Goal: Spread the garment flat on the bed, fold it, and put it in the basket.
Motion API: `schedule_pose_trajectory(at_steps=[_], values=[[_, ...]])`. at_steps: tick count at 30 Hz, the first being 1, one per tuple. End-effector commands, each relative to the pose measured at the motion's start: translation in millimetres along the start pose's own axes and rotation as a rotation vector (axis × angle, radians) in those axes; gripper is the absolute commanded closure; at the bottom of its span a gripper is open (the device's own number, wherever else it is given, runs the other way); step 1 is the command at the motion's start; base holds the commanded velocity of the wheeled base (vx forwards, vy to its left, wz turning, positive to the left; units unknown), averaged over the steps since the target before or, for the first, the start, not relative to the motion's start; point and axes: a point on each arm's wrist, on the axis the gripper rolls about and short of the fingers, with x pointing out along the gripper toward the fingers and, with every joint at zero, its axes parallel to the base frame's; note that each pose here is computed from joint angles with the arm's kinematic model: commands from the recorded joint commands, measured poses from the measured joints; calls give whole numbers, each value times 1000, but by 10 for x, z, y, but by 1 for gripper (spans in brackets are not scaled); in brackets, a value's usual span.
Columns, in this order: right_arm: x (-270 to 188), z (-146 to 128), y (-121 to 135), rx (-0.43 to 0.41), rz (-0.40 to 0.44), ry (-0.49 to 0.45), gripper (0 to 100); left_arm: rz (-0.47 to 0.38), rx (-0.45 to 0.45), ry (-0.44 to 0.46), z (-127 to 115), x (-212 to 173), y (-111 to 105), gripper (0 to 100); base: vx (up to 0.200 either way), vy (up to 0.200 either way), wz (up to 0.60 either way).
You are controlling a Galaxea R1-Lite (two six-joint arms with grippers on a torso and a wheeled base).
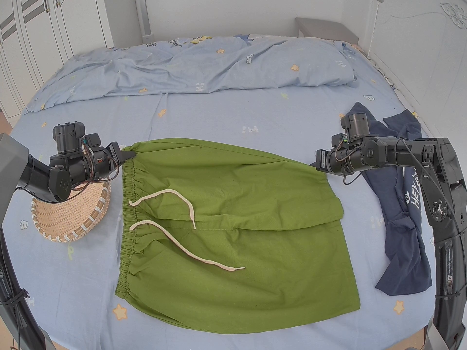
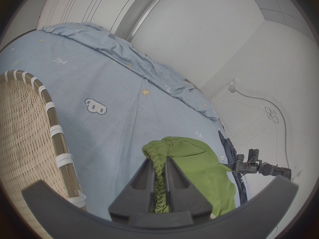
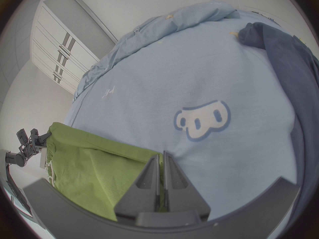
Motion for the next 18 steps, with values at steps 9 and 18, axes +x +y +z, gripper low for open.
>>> schedule_pose_trajectory(at_steps=[9, 18], values=[[-151, -468, 139, 106, -79, 466, 100, 2, -4, 6, -18, -2, 7, 100, 0, 0, 0], [-87, -660, 164, 96, -88, 601, 100, 3, -4, 7, -22, -3, 8, 100, 0, 0, 0]])
